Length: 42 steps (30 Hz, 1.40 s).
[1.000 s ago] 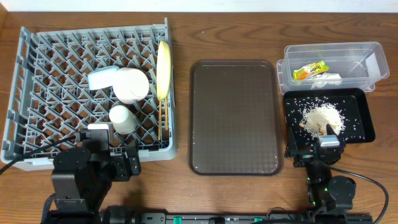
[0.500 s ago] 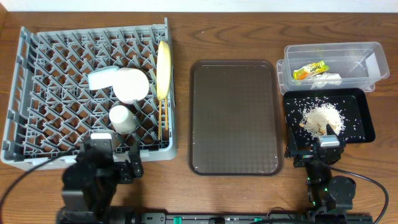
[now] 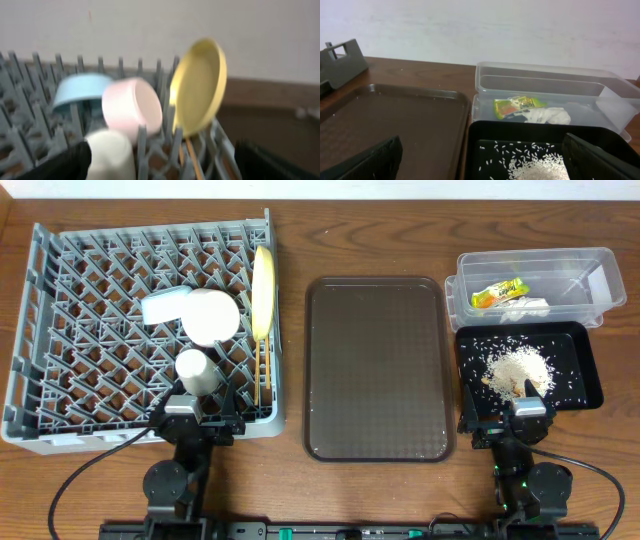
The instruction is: Sort waste into correct bins and load items into the dishwasher rack
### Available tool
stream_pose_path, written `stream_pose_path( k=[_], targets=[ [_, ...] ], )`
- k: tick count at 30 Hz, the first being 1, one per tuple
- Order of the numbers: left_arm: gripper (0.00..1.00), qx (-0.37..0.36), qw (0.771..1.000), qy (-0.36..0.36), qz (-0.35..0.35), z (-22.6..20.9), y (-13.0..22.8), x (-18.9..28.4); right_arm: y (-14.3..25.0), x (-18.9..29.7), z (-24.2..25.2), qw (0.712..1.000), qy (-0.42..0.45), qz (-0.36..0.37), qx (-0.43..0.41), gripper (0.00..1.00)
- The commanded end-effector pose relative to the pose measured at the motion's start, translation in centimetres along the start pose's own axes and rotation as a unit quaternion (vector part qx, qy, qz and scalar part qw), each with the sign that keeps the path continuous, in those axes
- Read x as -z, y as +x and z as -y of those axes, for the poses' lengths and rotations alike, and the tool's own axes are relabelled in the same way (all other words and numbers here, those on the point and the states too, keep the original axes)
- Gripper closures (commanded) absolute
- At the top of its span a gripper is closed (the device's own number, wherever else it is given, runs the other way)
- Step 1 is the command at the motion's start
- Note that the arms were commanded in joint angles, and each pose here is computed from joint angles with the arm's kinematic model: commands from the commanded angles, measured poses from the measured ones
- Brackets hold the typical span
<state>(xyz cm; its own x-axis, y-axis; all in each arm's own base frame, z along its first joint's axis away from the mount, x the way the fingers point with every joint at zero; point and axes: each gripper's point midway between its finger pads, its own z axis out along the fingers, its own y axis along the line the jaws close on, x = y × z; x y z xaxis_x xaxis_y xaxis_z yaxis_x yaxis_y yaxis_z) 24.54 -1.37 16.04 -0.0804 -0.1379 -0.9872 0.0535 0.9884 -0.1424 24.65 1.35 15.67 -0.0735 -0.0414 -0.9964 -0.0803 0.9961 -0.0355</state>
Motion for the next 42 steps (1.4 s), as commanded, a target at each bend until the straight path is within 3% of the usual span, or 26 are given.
stream_pose_path(
  k=[1,4,42],
  targets=[
    [0.07,0.005,1.0,-0.013,-0.008,-0.5,0.8,-0.1,0.1,0.0,-0.4,1.0,-0.01,-0.002,0.006,0.01],
    [0.07,0.005,0.999,-0.012,-0.038,-0.5,2.2,0.0,0.1,0.0,-0.4,1.0,-0.01,-0.002,0.006,0.01],
    [0.07,0.005,0.999,-0.012,-0.038,-0.5,2.2,0.0,0.1,0.0,-0.4,1.0,-0.01,-0.002,0.006,0.01]
  ],
)
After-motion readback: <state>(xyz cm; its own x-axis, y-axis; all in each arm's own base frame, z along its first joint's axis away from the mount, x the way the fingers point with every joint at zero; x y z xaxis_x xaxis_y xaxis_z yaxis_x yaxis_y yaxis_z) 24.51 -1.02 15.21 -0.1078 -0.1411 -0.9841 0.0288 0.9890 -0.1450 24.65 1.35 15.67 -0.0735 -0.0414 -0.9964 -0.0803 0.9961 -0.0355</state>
